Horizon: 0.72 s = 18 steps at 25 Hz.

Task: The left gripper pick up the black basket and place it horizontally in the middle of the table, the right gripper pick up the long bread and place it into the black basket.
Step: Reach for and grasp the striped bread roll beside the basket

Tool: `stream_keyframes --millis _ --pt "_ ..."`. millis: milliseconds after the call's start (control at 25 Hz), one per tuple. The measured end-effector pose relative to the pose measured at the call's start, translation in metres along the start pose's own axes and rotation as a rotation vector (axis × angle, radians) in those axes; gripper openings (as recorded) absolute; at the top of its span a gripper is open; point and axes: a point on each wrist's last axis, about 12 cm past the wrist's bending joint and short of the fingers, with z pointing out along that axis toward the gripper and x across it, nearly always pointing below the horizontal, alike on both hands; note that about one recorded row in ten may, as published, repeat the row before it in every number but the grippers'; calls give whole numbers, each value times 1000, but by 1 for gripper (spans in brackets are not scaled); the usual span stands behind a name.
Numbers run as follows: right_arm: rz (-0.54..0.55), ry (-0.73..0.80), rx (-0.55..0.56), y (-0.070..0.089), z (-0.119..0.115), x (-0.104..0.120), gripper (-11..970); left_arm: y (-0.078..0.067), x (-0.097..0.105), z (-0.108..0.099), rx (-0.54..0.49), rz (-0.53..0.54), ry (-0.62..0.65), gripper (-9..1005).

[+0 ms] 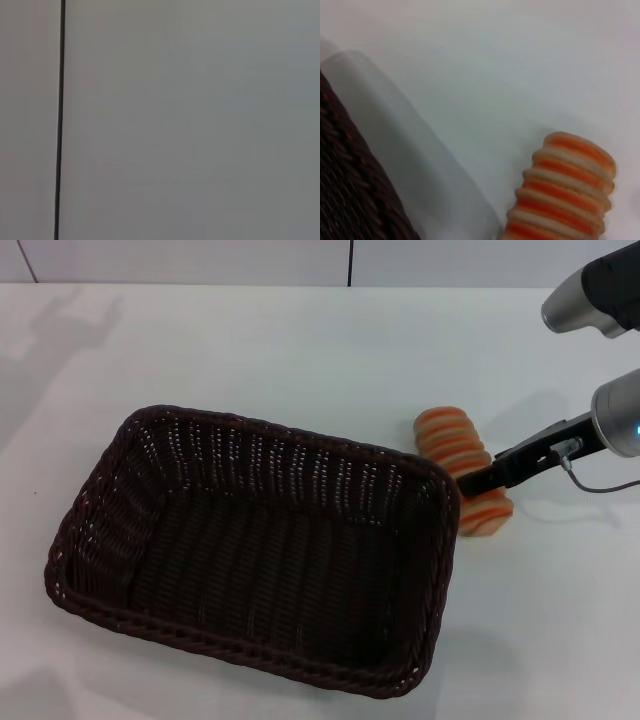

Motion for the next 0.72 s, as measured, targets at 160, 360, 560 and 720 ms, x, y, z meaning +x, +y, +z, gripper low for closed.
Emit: stream_keyframes --millis 160,360,560,720 --pt "-4 14 -7 -1 8 -2 658 0 -1 0 1 -4 -5 625" --pt "-7 13 -6 -1 8 -3 655 0 -1 -1 2 -6 -8 625" --pt "-10 14 -8 0 8 -4 652 1 -1 -1 0 -6 -8 625" --pt "-11 14 -7 0 8 -4 650 1 -1 -1 0 -6 -9 625"
